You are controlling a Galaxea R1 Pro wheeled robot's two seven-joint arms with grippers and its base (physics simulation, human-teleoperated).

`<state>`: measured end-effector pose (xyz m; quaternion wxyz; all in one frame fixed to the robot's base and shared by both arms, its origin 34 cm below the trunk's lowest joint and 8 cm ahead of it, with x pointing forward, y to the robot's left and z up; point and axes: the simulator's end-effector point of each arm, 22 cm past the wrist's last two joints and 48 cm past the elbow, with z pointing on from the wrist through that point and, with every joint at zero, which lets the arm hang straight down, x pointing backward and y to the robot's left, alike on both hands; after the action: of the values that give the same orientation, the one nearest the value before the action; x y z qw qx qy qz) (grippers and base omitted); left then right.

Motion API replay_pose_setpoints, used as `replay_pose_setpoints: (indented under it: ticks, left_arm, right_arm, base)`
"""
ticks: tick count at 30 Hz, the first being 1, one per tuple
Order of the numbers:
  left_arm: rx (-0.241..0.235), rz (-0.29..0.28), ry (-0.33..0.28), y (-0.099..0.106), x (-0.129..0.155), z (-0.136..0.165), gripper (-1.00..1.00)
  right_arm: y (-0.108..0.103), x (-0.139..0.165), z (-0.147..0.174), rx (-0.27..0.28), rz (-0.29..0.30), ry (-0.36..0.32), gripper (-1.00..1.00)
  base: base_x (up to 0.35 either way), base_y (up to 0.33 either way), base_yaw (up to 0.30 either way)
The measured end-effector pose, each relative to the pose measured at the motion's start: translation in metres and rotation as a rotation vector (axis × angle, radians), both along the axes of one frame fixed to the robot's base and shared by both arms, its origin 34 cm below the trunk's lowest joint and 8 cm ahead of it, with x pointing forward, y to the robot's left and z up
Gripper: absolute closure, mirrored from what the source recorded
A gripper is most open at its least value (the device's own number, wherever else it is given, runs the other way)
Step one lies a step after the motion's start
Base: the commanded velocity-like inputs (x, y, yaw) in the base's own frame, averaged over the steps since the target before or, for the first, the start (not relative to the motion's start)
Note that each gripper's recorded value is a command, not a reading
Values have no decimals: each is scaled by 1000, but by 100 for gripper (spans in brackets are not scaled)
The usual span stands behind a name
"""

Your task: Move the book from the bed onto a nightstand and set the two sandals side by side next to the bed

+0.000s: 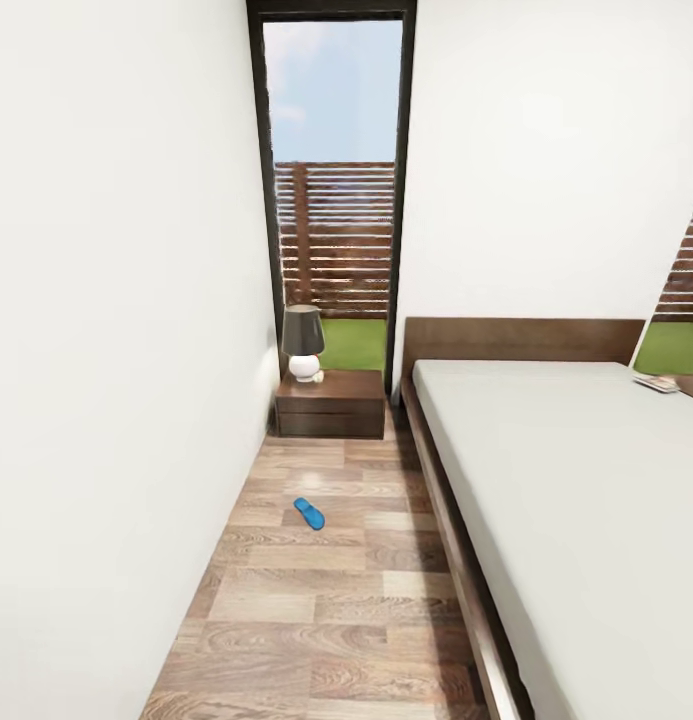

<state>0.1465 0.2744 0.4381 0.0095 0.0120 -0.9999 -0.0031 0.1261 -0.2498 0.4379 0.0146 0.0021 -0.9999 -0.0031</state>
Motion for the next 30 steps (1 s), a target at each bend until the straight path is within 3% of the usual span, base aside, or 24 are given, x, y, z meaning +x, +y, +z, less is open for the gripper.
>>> replay_pose_setpoints:
  ticks: [30]
  left_arm:
    - [0, 0, 0, 0, 0, 0, -100]
  right_arm:
    - [0, 0, 0, 0, 0, 0, -100]
  base:
    - [112, 48, 0]
